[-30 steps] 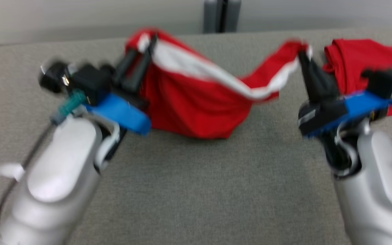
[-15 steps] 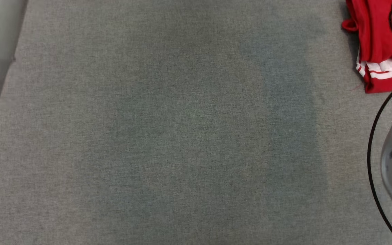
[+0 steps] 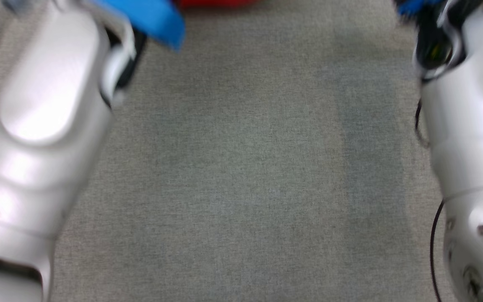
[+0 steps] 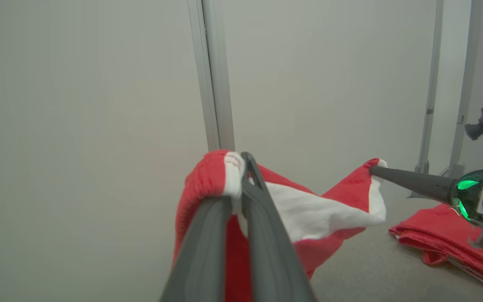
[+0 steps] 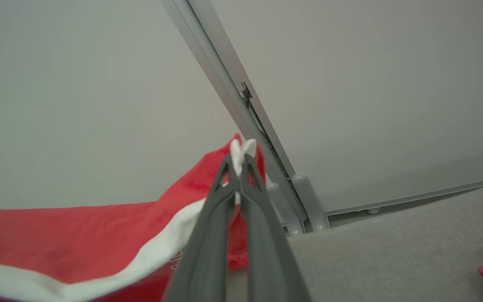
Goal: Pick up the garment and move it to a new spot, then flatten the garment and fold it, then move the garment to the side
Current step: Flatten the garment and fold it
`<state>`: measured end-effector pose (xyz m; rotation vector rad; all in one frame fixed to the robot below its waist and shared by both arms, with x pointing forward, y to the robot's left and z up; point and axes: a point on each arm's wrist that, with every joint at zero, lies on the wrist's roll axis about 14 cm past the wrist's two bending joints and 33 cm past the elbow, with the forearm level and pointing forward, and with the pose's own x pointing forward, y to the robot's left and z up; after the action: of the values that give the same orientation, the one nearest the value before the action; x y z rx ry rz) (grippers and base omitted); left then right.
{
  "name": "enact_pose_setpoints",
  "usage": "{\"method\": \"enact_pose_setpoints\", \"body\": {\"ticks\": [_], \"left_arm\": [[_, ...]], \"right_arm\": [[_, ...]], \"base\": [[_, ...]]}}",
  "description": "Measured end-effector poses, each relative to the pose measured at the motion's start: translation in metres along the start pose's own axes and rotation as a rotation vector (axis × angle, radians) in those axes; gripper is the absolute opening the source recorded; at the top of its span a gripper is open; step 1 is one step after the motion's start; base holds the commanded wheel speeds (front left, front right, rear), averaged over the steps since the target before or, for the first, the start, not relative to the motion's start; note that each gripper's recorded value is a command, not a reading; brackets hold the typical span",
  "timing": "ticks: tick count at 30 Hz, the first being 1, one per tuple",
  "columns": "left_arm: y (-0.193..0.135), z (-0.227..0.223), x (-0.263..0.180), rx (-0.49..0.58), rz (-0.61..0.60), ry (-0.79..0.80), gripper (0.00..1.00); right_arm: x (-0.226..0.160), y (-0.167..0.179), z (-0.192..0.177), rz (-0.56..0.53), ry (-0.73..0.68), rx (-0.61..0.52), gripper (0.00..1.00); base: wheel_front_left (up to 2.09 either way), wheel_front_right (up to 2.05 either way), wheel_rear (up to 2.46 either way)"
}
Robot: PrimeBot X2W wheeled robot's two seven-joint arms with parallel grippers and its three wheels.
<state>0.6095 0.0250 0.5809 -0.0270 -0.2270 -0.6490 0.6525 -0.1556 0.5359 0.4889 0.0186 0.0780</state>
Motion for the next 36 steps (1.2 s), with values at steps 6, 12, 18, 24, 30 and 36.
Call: {"method": "enact_pose_setpoints", "body": {"ticks": [6,12,18,24,30,36], "left_arm": [[-0.045,-0.057,-0.085,-0.144,0.044,0.139,0.0],[-0.081,-0.083,-0.163,-0.231,0.106,0.249,0.0],[-0.12,-0.087,-0.216,-0.279,0.107,0.312,0.0],[-0.149,-0.087,-0.255,-0.306,0.1,0.358,0.0],[-0.165,-0.081,-0.272,-0.321,0.092,0.363,0.0],[-0.166,-0.072,-0.268,-0.316,0.094,0.33,0.0]], "right_arm": [[-0.069,-0.031,-0.075,-0.061,0.138,0.021,0.0],[-0.143,-0.058,-0.106,-0.122,0.212,0.071,0.0],[-0.211,-0.061,-0.123,-0.142,0.272,0.132,0.0],[-0.267,-0.061,-0.124,-0.167,0.289,0.194,0.0],[-0.302,-0.058,-0.107,-0.179,0.273,0.233,0.0],[-0.301,-0.051,-0.084,-0.152,0.248,0.225,0.0]], "base": [[0.0,0.0,0.0],[0.0,0.0,0.0],[0.0,0.0,0.0],[0.0,0.0,0.0],[0.0,0.0,0.0],[0.0,0.0,0.0]]}}
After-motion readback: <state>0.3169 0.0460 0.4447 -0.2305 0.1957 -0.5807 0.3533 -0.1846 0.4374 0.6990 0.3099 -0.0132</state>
